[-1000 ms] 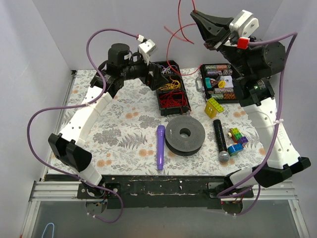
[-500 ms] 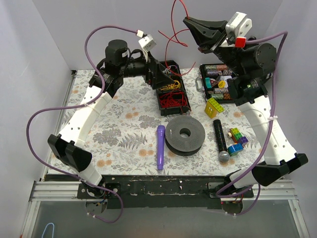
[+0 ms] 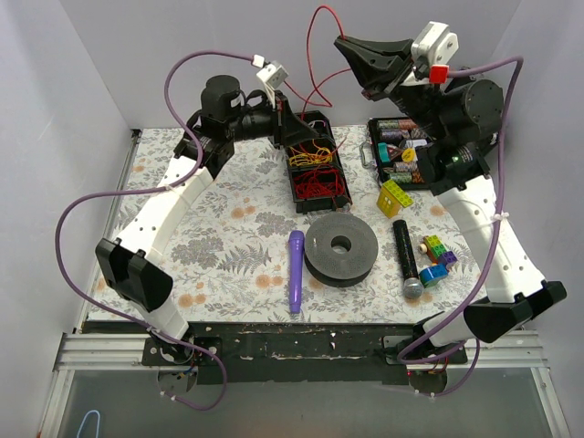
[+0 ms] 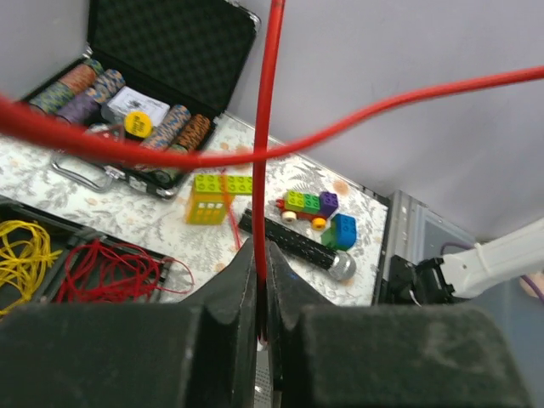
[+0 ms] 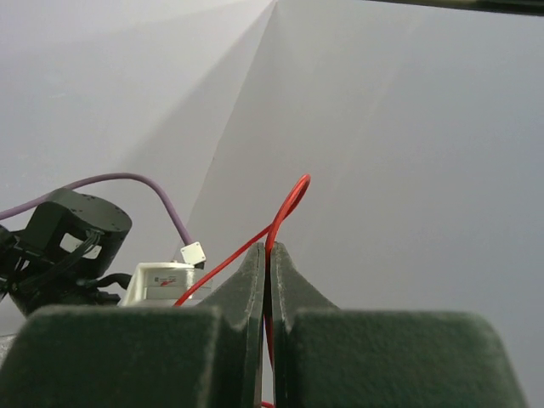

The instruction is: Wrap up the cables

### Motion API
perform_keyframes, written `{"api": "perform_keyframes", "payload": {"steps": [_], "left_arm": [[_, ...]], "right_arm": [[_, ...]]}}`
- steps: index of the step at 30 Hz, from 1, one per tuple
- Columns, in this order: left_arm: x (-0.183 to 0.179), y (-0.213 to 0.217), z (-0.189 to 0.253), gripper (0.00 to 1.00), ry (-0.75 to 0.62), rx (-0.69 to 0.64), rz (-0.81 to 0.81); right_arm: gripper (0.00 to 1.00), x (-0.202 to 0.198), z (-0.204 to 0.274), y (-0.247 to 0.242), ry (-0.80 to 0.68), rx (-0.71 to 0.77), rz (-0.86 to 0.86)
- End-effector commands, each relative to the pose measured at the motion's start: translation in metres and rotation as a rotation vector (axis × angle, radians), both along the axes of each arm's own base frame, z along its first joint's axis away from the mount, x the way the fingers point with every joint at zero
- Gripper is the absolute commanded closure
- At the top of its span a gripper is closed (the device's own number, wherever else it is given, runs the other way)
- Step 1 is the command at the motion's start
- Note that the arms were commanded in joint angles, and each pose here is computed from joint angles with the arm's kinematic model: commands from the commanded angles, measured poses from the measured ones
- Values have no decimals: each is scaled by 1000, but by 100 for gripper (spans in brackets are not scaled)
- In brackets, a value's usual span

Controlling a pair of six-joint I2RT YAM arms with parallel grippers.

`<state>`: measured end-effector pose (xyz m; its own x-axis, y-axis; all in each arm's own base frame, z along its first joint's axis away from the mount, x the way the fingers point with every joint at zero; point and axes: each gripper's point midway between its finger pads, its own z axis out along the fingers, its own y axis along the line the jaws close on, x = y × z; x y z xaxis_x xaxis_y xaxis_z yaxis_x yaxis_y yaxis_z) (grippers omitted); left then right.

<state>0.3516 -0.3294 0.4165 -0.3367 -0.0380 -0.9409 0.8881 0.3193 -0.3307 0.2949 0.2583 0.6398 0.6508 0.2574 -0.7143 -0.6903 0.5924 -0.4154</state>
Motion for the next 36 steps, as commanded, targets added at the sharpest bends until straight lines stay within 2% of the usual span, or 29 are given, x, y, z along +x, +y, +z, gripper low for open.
{"api": "perform_keyframes", "payload": {"steps": [1,4,8,9,12,15,17,20,23,27,30,32,36], "left_arm": [[-18,4,-2,100,8,2,-40],[-27,10,-11,100,41,19,-33],[-33,19,-27,100,118,32,10],[-31,22,-32,100,144,33,34],[-24,28,-36,100,184,28,99],[-14,32,-34,100,222,8,165],[-5,36,-35,100,249,-2,216],[8,43,-33,100,260,-7,296],[12,43,-32,100,262,-11,306],[11,40,-30,100,274,-24,292],[12,40,-27,100,268,-27,293],[12,40,-26,100,261,-27,291],[11,39,-24,100,259,-30,283]], "right_arm": [[99,42,-9,-21,134,19,-168],[99,96,-69,-37,391,-26,-231],[99,155,-185,-70,820,-79,-322],[89,163,-213,-79,926,-90,-347],[49,178,-282,-104,1170,-148,-416],[37,178,-325,-117,1325,-239,-470],[31,173,-341,-122,1365,-294,-498],[30,160,-350,-131,1347,-339,-541],[30,142,-343,-120,1182,-430,-509],[31,84,-303,-45,803,-516,-168],[32,39,-294,-8,593,-517,22],[32,29,-286,8,509,-501,66],[33,28,-294,36,495,-557,118]]}}
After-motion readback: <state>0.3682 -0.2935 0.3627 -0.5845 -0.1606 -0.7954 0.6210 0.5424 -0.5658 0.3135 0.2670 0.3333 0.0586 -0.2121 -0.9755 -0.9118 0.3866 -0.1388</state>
